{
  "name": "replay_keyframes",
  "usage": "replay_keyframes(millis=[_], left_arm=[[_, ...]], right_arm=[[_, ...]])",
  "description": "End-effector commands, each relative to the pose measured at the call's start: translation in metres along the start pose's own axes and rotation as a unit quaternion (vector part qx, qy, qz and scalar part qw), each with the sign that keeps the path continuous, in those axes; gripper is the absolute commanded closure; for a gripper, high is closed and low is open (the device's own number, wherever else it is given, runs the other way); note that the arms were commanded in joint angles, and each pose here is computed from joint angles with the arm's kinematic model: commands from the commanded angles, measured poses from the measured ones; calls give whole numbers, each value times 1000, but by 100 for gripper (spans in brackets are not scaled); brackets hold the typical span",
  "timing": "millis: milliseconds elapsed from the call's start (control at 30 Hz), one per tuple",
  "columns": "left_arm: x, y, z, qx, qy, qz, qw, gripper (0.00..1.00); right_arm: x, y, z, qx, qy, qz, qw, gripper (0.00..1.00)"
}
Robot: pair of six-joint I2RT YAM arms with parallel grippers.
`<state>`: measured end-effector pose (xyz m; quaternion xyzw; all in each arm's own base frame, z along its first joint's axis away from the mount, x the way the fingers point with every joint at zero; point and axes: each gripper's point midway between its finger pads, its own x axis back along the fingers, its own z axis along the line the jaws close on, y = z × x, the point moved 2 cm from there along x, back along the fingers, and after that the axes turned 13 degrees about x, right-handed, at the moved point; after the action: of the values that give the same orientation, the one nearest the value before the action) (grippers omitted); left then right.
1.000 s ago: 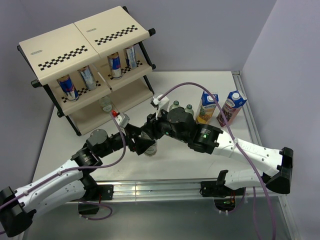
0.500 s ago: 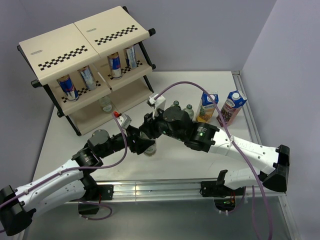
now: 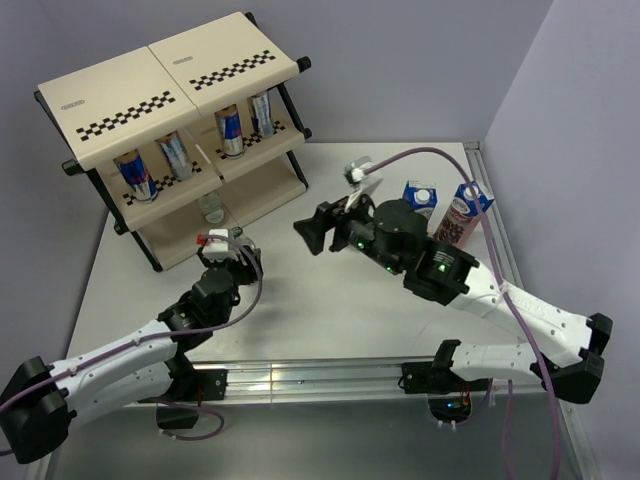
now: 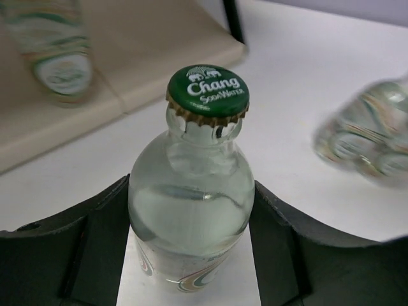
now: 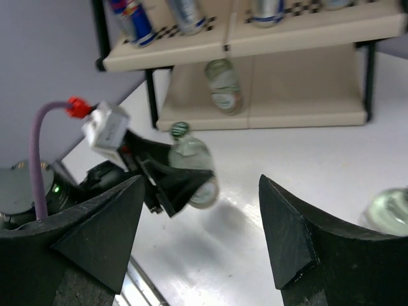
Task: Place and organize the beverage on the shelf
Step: Adjust the drink, then place the drink on the shelf.
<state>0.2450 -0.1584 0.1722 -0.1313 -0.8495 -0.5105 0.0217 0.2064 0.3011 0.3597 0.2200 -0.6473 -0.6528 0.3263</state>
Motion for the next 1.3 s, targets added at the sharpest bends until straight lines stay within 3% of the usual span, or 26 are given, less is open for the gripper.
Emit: replay_keyframes(millis=[0, 167, 367, 633, 1267], left_arm=[[-1, 76, 0, 85, 42, -190, 977, 100], [-12, 78, 23, 59, 111, -233, 964, 100], [-31, 99, 47, 78, 130, -260, 953, 100], [-48, 105, 83, 75, 177, -261, 946, 100], [-60, 140, 123, 45, 211, -314, 925, 100]], right_arm=[[16, 12, -26, -23, -35, -35, 999, 21], [32, 12, -47, -23, -56, -49, 997, 21], [42, 6, -53, -13, -63, -50, 997, 21], [51, 7, -58, -10, -68, -57, 996, 21], [63, 9, -54, -7, -49, -66, 997, 21]])
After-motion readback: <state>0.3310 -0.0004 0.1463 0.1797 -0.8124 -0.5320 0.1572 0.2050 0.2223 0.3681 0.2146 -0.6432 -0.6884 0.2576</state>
